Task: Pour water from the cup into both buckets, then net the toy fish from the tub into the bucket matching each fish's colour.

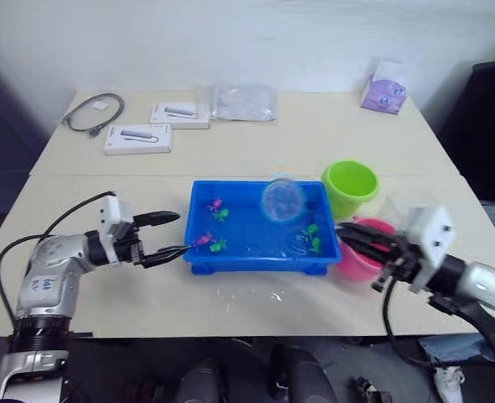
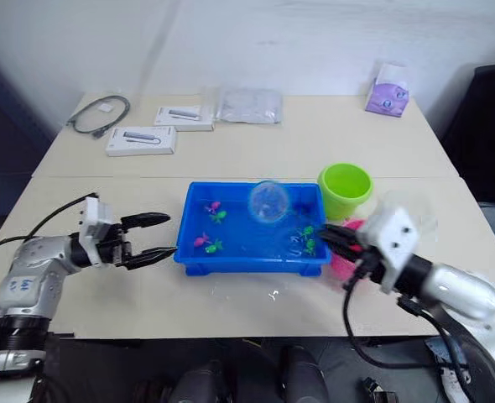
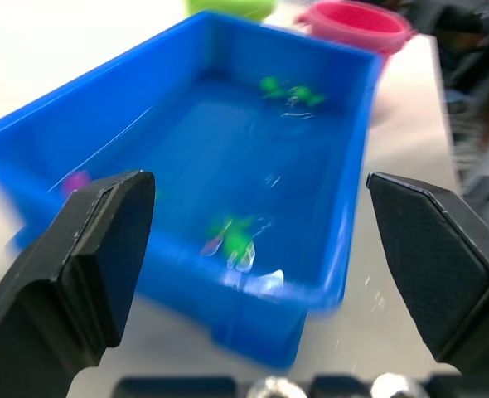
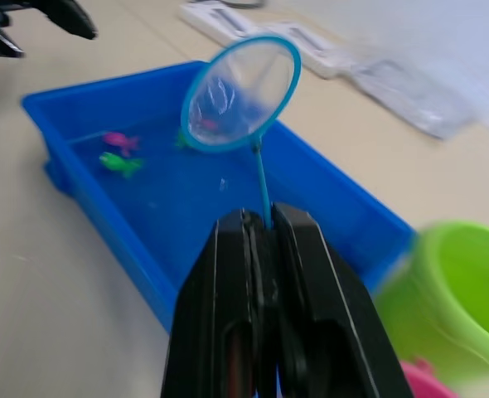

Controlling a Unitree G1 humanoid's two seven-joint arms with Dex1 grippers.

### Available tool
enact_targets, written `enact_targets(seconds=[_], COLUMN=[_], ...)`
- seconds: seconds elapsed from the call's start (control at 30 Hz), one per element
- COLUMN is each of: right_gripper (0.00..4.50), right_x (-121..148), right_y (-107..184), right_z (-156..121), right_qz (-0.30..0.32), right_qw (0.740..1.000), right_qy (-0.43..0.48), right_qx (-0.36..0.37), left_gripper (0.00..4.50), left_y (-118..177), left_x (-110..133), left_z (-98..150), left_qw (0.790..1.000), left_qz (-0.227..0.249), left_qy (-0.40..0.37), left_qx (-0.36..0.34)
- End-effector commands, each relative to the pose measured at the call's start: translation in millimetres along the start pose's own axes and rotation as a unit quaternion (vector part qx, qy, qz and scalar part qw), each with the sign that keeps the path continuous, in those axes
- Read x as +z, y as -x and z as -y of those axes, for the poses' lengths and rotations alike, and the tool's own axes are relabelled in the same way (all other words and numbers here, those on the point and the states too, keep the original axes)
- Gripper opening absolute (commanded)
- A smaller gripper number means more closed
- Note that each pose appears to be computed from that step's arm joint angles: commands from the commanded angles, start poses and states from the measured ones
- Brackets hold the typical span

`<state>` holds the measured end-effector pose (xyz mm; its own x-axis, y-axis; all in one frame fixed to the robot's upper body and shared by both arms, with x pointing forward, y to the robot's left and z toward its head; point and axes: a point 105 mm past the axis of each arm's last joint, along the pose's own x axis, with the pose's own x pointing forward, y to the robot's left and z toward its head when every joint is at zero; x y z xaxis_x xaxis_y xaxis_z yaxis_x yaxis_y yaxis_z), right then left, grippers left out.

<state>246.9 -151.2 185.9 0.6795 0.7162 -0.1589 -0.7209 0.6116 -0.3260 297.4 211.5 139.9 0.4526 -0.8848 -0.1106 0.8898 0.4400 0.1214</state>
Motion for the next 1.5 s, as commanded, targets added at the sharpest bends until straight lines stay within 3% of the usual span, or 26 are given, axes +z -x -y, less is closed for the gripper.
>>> enact_targets(seconds=[0.03, 0.13, 0.37, 0.67, 0.8, 1.13, 1.3, 1.5], right_gripper=[0.00, 0.00, 0.00, 0.00, 0.00, 0.00, 0.00, 0.00], right_x=[-11.3, -13.3, -13.8, -4.3, -7.4, -18.2, -16.9, -9.7], right_y=[-30.9, -60.0, -95.9, -110.9, -124.3, -135.6, -136.5, -138.2], right_z=[3.2, 2.6, -10.0, -14.6, -7.6, -8.2, -13.2, -29.1], right_qz=[-0.031, -0.031, -0.033, -0.020, -0.041, -0.102, -0.108, -0.106], right_qw=[0.998, 0.996, 0.991, 0.990, 0.989, 0.974, 0.974, 0.979], right_qy=[0.038, 0.063, 0.072, 0.072, 0.106, 0.175, 0.154, 0.055], right_qx=[0.032, 0.057, 0.109, 0.122, 0.093, 0.103, 0.122, 0.165], left_gripper=[4.40, 4.40, 4.40, 4.40, 4.40, 4.40, 4.40, 4.40], left_y=[23.8, 34.2, 35.6, 34.3, 31.2, 25.6, 24.1, 22.8], left_x=[5.1, 2.5, 2.5, 1.0, 2.0, 5.2, 5.8, 5.3], left_z=[-8.0, -5.7, -1.0, 6.2, 9.4, 10.8, 10.4, 10.5], left_qw=[0.998, 0.998, 0.997, 0.997, 0.998, 0.998, 0.998, 0.998], left_qz=[-0.009, -0.023, -0.031, -0.035, -0.032, -0.033, -0.033, -0.032], left_qy=[-0.004, -0.001, -0.005, -0.003, -0.002, -0.005, -0.004, -0.002], left_qx=[0.054, 0.065, 0.066, 0.065, 0.063, 0.054, 0.052, 0.051])
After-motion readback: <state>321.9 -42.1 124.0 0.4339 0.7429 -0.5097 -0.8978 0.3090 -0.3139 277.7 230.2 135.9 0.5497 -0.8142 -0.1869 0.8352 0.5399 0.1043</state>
